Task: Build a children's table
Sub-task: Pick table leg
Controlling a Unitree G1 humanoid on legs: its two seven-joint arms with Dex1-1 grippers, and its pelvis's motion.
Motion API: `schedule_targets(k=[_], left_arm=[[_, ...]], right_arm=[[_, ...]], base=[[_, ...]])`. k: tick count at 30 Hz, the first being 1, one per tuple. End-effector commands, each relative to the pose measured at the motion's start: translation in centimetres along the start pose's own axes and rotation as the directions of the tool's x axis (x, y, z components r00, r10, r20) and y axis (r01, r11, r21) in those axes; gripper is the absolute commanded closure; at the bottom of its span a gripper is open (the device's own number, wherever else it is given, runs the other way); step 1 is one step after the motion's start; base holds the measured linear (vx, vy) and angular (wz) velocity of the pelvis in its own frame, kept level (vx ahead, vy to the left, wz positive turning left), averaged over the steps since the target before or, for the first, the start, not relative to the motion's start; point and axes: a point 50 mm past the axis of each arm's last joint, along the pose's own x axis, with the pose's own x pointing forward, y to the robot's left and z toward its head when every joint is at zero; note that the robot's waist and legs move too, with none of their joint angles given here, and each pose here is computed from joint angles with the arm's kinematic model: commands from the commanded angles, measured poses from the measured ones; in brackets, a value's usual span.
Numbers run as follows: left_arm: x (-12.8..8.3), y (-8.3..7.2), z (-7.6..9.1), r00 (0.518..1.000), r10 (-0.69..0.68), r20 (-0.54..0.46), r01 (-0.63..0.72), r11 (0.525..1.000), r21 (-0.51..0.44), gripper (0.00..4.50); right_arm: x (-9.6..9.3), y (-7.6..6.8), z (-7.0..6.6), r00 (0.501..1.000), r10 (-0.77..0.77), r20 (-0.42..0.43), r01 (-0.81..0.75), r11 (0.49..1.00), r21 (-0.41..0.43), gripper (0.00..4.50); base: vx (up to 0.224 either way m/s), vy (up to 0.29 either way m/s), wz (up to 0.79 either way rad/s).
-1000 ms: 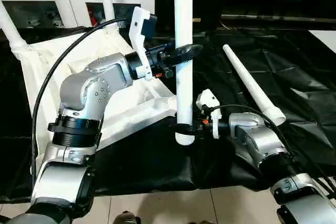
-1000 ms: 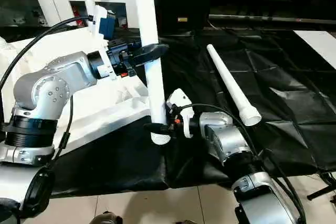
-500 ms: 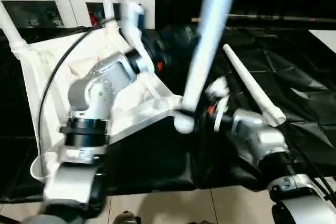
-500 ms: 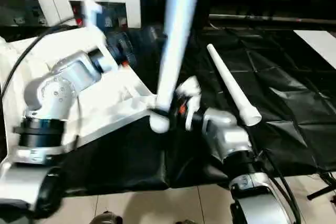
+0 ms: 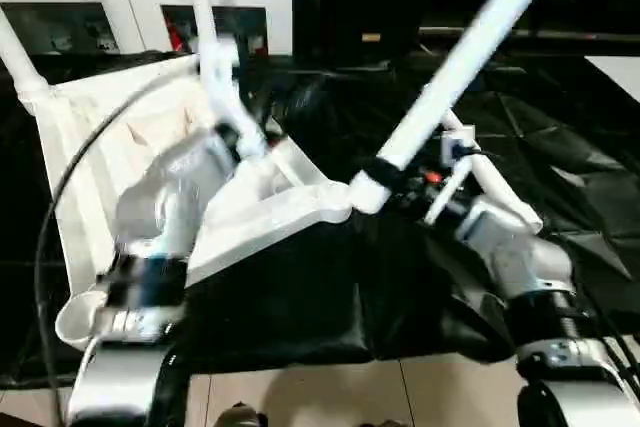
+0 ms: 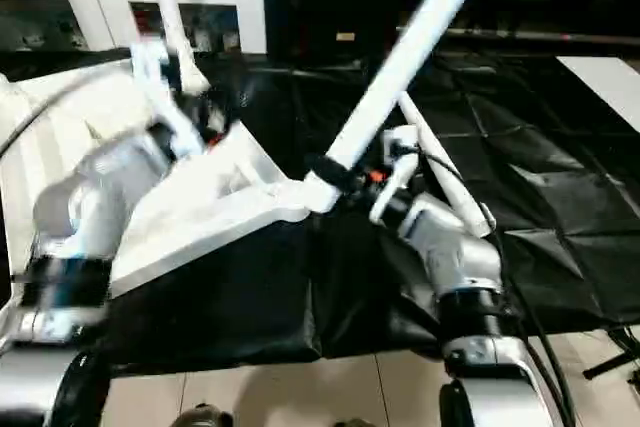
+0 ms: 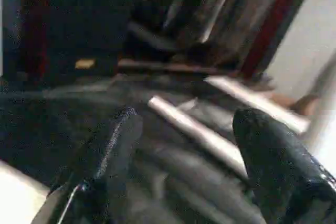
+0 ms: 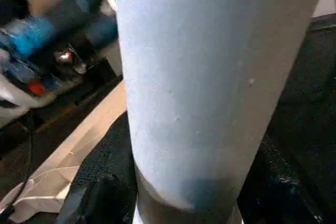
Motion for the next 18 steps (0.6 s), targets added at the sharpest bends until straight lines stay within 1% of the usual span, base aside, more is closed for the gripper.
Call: schedule_targets(k=[1, 3, 4, 6, 7, 9, 10, 12, 13, 15, 16, 17, 18], left_arm=[[0.2, -0.3, 0.2, 0.999, 0.026, -0.028, -0.024, 0.998, 0.065, 1.20], [0.4, -0.3, 0.2, 0.999, 0.031, -0.025, -0.030, 0.998, 0.063, 1.20], [0.4, -0.2, 0.1, 0.999, 0.047, -0.027, -0.045, 0.996, 0.079, 1.20], [0.2, 0.5, -0.3, 0.995, 0.083, -0.055, -0.073, 0.984, 0.162, 1.20], [-0.1, 0.8, -0.7, 0.992, 0.101, -0.075, -0.082, 0.971, 0.223, 1.20], [-0.6, 1.2, -1.3, 0.988, 0.113, -0.109, -0.074, 0.948, 0.311, 1.20], [-1.3, 1.6, -2.2, 0.981, 0.104, -0.165, -0.026, 0.909, 0.417, 1.20], [-1.6, 1.7, -2.6, 0.978, 0.097, -0.187, -0.004, 0.896, 0.445, 1.20], [-1.8, 1.7, -3.2, 0.973, 0.058, -0.224, 0.050, 0.893, 0.447, 1.20], [-2.0, 1.5, -3.8, 0.965, 0.016, -0.262, 0.100, 0.900, 0.424, 1.20], [-2.4, 1.5, -5.0, 0.936, -0.040, -0.349, 0.189, 0.895, 0.403, 1.20], [-2.4, 1.5, -5.0, 0.936, -0.040, -0.349, 0.189, 0.895, 0.403, 1.20], [-2.5, 1.4, -5.7, 0.915, -0.074, -0.397, 0.242, 0.888, 0.391, 1.20]], right_arm=[[0.2, 0.8, 0.2, 0.998, 0.044, -0.034, -0.046, 0.998, -0.040, 2.57], [0.4, 1.0, 0.1, 0.998, 0.046, -0.040, -0.048, 0.998, -0.042, 2.57], [0.6, 0.9, 0.0, 0.998, 0.026, -0.059, -0.030, 0.997, -0.066, 2.57], [0.9, 0.4, -0.6, 0.991, -0.053, -0.123, 0.032, 0.985, -0.167, 2.57], [0.9, 0.0, -0.7, 0.985, -0.108, -0.133, 0.079, 0.976, -0.202, 2.57], [0.9, -0.5, -0.7, 0.976, -0.176, -0.129, 0.139, 0.957, -0.256, 2.57], [1.0, -0.8, -0.2, 0.971, -0.225, -0.084, 0.192, 0.938, -0.289, 2.57], [1.1, -0.8, 0.0, 0.969, -0.239, -0.065, 0.210, 0.930, -0.301, 2.57], [1.0, -0.9, 0.1, 0.966, -0.254, -0.057, 0.226, 0.927, -0.299, 2.57], [1.0, -1.0, 0.3, 0.962, -0.270, -0.052, 0.243, 0.923, -0.299, 2.57], [1.0, -1.0, 0.0, 0.962, -0.267, -0.061, 0.235, 0.917, -0.322, 2.57], [1.0, -1.0, 0.0, 0.962, -0.267, -0.061, 0.235, 0.917, -0.322, 2.57], [0.9, -1.1, -0.1, 0.959, -0.278, -0.060, 0.245, 0.913, -0.325, 2.57]], base=[[0.000, 0.000, 0.00], [0.000, 0.000, 0.00], [0.000, 0.000, 0.00], [0.000, 0.000, 0.00], [0.000, 0.000, 0.00], [0.000, 0.000, 0.00], [0.000, 0.000, 0.00], [0.000, 0.000, 0.00], [0.000, 0.000, 0.00], [0.000, 0.000, 0.00], [0.000, 0.000, 0.00], [0.000, 0.000, 0.00], [0.000, 0.000, 0.00]])
